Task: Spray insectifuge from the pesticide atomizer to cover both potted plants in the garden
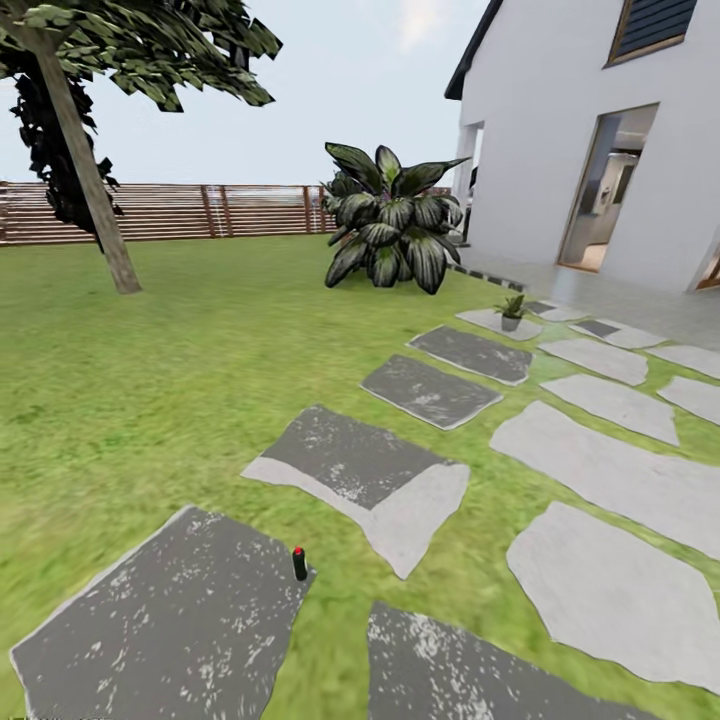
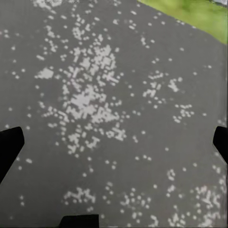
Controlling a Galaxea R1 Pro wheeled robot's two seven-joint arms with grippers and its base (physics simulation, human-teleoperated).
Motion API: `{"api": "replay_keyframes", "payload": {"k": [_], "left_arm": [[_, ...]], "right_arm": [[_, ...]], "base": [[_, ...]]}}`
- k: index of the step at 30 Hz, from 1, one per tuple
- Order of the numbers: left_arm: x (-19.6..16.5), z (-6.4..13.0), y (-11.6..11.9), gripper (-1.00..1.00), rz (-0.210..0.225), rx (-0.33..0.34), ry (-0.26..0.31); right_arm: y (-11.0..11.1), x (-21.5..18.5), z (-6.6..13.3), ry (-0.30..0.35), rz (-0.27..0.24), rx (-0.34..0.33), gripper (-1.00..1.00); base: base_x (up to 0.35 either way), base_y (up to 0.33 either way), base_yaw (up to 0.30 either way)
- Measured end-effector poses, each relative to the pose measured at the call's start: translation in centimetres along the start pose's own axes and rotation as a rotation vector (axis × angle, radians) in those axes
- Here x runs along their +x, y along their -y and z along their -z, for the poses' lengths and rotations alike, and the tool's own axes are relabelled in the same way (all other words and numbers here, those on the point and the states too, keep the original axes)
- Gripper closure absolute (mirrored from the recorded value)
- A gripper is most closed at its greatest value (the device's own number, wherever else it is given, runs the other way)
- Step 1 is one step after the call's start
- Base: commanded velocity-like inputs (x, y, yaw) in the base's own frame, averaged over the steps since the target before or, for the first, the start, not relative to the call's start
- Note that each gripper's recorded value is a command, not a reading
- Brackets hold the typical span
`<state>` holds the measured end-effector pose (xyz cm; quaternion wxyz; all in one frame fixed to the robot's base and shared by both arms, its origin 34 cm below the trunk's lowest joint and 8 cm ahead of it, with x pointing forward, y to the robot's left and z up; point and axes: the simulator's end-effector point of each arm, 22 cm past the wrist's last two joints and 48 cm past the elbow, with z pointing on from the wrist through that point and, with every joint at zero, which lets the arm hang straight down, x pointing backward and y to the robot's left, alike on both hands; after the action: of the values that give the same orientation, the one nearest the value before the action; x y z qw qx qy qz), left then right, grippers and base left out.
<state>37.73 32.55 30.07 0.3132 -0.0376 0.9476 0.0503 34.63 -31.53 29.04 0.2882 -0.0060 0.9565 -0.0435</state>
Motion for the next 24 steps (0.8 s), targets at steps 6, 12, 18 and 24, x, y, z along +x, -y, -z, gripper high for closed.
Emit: {"api": "replay_keyframes", "payload": {"k": [6,12,18,24], "left_arm": [[-0.10,0.00,0.01,-1.00,0.000,0.000,0.002],[-0.20,0.01,0.02,-1.00,0.000,0.001,0.005],[-0.31,0.01,0.02,-1.00,0.001,0.001,0.007],[-0.42,0.02,0.02,-1.00,0.001,0.001,0.010]], "right_arm": [[-0.02,-0.10,0.00,0.002,0.000,-0.001,-1.00],[-0.03,-0.20,0.00,0.005,0.001,-0.001,-1.00],[-0.02,-0.31,0.00,0.007,0.000,0.000,-1.00],[-0.03,-0.41,0.01,0.010,0.000,-0.001,-1.00]], "base": [[0.151,-0.274,0.266],[0.126,-0.288,0.267],[0.122,-0.289,0.267],[0.121,-0.289,0.267]]}}
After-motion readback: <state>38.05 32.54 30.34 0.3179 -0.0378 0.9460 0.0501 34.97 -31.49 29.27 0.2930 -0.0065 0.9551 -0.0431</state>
